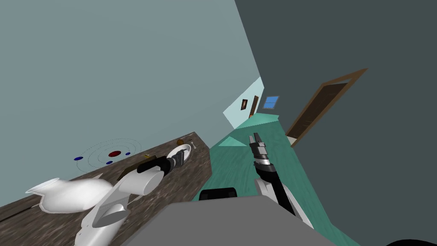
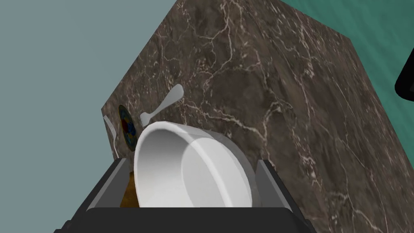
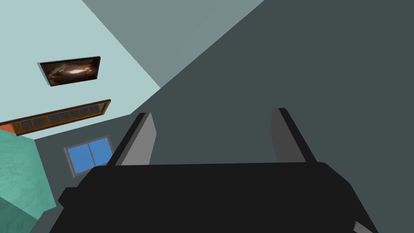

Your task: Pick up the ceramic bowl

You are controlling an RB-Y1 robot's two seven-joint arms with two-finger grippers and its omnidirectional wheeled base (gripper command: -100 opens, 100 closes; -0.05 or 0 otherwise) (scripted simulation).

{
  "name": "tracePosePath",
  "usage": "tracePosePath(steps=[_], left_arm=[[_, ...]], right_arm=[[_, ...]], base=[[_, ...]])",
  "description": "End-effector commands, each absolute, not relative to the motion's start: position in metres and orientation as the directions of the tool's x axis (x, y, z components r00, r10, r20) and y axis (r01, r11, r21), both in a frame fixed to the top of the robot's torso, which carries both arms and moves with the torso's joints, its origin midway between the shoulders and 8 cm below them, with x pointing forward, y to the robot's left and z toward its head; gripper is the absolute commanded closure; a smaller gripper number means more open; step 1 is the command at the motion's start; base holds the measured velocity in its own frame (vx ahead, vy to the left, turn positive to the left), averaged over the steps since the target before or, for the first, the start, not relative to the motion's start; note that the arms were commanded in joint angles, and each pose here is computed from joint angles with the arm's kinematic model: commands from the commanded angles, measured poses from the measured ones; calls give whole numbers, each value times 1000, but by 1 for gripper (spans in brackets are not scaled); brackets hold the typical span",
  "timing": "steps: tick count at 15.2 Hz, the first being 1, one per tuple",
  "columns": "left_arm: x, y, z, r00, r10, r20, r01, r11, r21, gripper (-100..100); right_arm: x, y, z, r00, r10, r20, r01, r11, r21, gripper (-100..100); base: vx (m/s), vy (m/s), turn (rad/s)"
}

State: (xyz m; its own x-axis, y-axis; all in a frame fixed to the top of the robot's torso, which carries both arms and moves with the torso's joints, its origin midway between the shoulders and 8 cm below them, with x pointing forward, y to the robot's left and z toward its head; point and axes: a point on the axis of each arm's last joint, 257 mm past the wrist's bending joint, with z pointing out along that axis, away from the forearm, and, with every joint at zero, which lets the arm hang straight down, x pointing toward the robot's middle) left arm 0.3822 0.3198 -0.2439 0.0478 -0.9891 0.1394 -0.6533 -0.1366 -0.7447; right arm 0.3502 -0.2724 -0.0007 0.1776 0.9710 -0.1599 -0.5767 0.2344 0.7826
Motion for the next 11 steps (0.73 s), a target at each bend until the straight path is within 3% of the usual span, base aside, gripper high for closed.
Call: tracePosePath(steps=[1, 11], left_arm=[[376, 325, -249, 60, -989, 136, -685, -140, -715, -100], [346, 347, -273, 104, -990, 97, -801, -141, -582, -100]], right_arm=[[350, -272, -1, 178, 971, -160, -577, 234, 783, 0], [350, -272, -1, 178, 971, -160, -577, 234, 783, 0]], base=[[20, 13, -41], [17, 17, -43]])
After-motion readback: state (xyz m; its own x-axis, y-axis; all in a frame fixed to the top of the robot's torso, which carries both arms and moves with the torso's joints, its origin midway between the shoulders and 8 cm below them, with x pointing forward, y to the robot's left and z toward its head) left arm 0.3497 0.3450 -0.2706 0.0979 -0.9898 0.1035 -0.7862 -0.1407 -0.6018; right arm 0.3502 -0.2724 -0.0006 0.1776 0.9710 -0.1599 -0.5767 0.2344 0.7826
